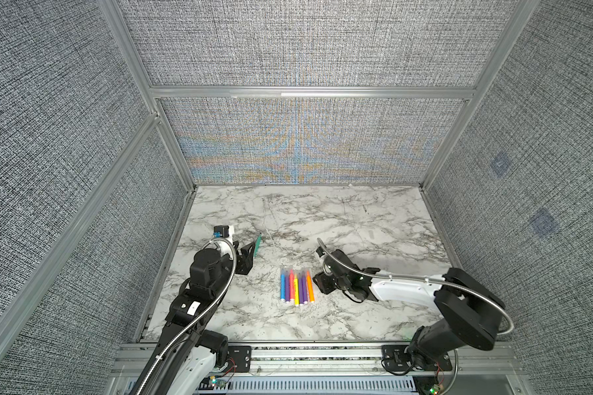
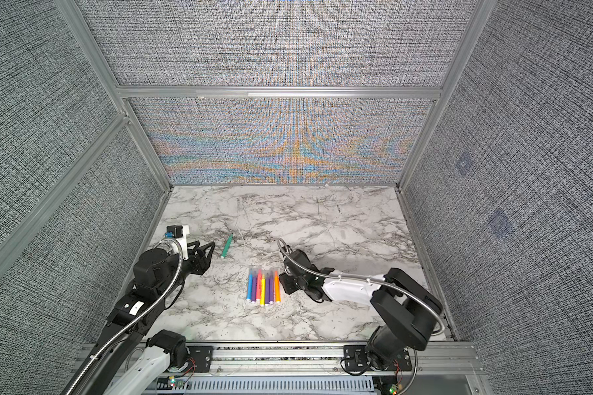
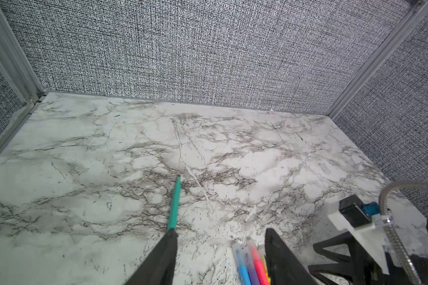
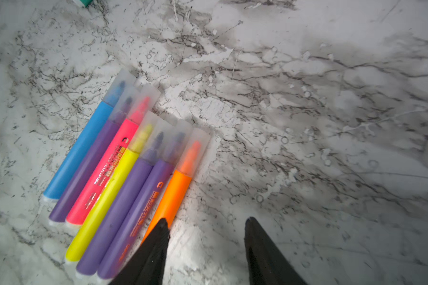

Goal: Remove pen caps from pens
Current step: Pick up the pen from the center of the table.

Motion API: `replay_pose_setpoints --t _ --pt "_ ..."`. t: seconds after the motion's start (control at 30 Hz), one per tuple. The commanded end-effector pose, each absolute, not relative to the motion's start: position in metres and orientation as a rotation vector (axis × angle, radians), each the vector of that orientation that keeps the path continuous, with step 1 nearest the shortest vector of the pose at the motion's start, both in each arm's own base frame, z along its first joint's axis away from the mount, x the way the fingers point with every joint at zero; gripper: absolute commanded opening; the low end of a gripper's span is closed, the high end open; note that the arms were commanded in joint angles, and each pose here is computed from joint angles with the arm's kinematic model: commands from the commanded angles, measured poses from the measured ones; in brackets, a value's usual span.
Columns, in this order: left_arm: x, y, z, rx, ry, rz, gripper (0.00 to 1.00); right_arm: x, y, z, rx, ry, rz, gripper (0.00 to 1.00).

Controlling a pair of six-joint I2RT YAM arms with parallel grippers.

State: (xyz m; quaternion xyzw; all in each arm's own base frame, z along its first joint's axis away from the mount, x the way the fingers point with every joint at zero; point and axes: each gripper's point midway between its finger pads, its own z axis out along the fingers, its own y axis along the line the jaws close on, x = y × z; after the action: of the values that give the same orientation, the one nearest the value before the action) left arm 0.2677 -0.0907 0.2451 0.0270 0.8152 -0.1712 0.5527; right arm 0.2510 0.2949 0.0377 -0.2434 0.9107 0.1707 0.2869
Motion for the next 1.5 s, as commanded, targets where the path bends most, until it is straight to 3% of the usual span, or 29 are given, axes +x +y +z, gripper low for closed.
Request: replay_pose_setpoints --t 0.0,0.13,0.5,0.67,0.83,1.1,1.33,1.47 --pt "0.272 -0.090 0.259 0.052 1.878 -0.406 0.57 0.260 0.310 0.038 -0.623 2.404 0.469 0.53" --pt "0.270 -0.087 0.263 0.043 1.859 -0.397 0.57 0.261 0.316 0.030 -0.643 2.423 0.431 0.51" --pt "0.269 -0.087 0.263 0.049 1.851 -0.400 0.58 0.272 0.280 -0.003 -0.630 2.509 0.064 0.34" --pt "0.268 -0.088 0.261 0.051 1.854 -0.398 0.58 0.284 0.258 -0.010 -0.642 2.527 -0.198 0.14" --pt "0.267 -0.101 0.250 0.113 1.881 -0.448 0.57 0.297 0.251 0.012 -0.625 2.478 -0.175 0.07" --pt "0.232 -0.178 0.244 0.385 1.719 -0.889 0.57 0.317 0.247 0.143 -0.553 2.230 0.203 0.04" --pt "0.183 -0.227 0.251 0.600 1.513 -1.177 0.57 0.250 0.287 0.252 -0.725 1.770 0.801 0.04" --pt "0.163 -0.239 0.267 0.617 1.355 -1.346 0.57 0.208 0.300 0.289 -0.761 1.519 1.059 0.04"
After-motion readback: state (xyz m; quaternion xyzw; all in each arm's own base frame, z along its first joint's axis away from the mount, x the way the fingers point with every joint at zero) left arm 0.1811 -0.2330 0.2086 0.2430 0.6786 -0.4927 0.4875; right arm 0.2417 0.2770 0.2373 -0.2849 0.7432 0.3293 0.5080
